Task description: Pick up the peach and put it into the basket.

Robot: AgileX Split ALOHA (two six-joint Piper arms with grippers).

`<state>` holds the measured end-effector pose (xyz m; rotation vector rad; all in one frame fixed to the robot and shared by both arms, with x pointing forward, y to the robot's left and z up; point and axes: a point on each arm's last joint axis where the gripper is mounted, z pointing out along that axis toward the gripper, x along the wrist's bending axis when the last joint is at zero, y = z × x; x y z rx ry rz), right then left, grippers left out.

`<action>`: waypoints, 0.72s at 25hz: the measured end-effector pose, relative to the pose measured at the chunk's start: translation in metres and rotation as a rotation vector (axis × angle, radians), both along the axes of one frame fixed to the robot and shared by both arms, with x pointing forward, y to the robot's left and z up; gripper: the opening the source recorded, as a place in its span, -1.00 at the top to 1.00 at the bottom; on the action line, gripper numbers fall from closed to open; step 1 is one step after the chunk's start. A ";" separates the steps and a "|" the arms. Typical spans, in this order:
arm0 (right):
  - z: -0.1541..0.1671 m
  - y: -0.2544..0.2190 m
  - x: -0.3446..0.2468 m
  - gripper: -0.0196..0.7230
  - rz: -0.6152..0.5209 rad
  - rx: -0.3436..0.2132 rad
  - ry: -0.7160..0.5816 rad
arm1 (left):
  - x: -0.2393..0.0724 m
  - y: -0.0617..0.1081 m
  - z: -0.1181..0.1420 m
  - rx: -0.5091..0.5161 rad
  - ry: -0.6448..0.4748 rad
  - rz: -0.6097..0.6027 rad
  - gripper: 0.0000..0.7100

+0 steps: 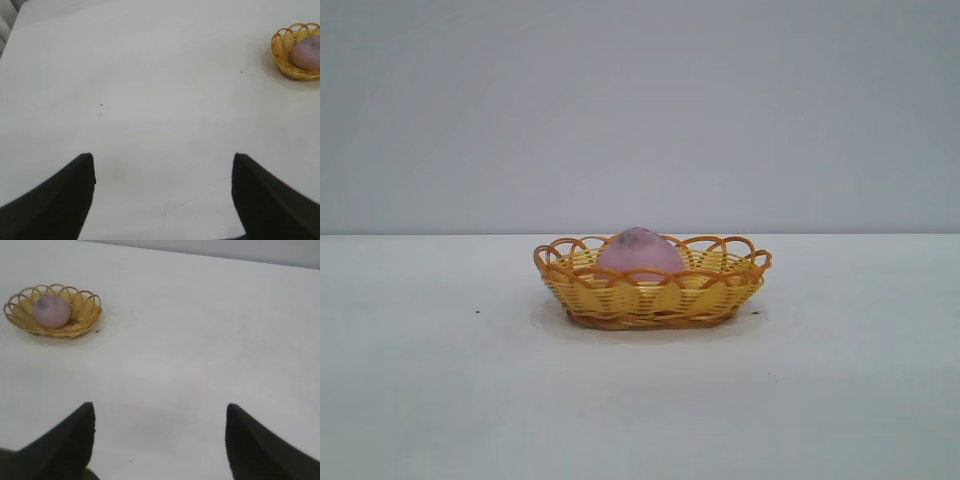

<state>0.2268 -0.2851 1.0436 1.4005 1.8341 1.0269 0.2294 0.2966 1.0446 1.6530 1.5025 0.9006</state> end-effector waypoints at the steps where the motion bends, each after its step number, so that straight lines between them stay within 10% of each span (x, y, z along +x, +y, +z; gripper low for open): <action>1: 0.000 0.000 0.000 -0.32 -0.011 0.017 0.004 | 0.000 0.000 0.000 0.000 0.000 0.000 -0.50; 18: -0.001 -0.016 0.002 -0.32 -0.229 0.035 0.013 | 0.000 0.000 0.000 0.000 0.000 0.000 -0.50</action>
